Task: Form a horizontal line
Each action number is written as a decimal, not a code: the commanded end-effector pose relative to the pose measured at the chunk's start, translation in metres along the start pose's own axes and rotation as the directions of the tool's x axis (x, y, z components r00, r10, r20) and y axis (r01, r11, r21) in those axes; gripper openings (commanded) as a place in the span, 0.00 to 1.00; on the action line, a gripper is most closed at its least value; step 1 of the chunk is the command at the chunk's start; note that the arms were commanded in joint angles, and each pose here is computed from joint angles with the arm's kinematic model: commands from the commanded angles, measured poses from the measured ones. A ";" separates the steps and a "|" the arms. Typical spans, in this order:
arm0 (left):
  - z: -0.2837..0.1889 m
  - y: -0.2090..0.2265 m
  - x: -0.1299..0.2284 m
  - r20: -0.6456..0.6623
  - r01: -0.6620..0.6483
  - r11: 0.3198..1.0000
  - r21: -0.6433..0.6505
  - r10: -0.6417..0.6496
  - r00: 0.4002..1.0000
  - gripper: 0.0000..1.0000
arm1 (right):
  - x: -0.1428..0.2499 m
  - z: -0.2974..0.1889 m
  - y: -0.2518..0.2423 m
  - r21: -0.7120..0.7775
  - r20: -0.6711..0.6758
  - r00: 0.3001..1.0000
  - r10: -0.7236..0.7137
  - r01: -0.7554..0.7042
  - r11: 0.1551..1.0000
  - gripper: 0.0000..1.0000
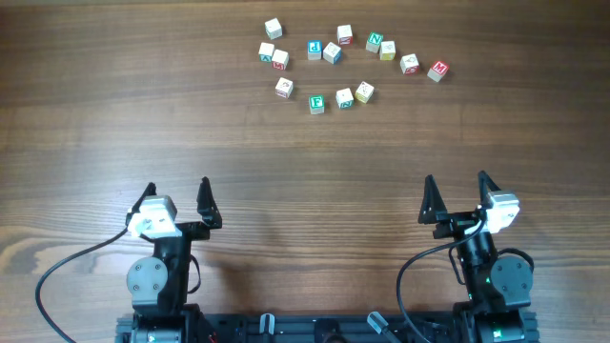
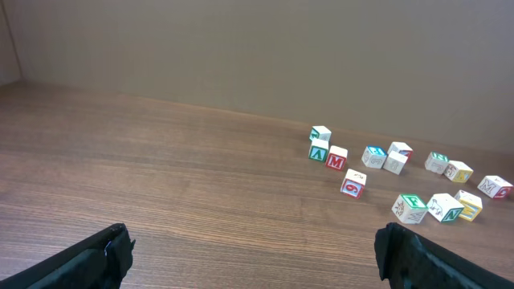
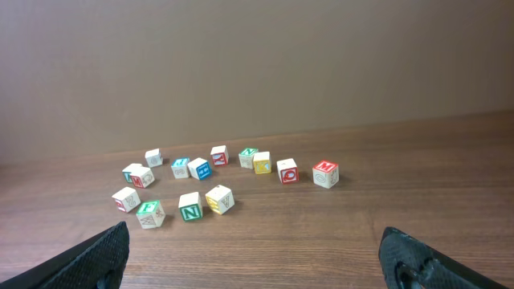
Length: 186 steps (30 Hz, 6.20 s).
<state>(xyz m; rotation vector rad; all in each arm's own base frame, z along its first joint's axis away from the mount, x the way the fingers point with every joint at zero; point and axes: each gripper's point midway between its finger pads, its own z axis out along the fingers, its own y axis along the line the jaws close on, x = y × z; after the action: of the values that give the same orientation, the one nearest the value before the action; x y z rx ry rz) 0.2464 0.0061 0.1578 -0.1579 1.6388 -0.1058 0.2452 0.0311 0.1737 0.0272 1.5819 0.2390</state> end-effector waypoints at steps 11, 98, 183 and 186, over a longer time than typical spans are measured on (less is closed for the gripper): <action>0.000 0.001 0.001 0.003 -0.016 1.000 -0.008 0.016 1.000 1.00 | 0.001 0.000 -0.001 0.001 -0.003 1.000 -0.012 0.012 1.000 1.00; 0.137 -0.132 -0.206 -0.441 0.012 0.904 0.427 0.197 0.875 1.00 | 0.001 0.000 -0.001 0.001 -0.004 1.000 -0.012 0.012 1.000 1.00; 0.057 -0.063 -0.001 -0.928 -0.148 0.978 -0.146 -0.083 0.364 0.04 | 0.001 0.000 -0.001 0.001 -0.004 1.000 -0.012 0.012 1.000 1.00; 0.039 -0.056 0.000 -0.864 -0.086 0.986 -0.142 -0.081 0.497 0.09 | 0.001 0.000 -0.001 0.001 -0.004 1.000 -0.012 0.012 1.000 1.00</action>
<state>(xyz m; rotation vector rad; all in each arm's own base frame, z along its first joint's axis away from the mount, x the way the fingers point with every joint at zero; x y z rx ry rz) 0.3052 -0.0564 0.1539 -0.2086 2.8562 0.0062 0.2458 0.0312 0.1715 0.0275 1.5914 0.2384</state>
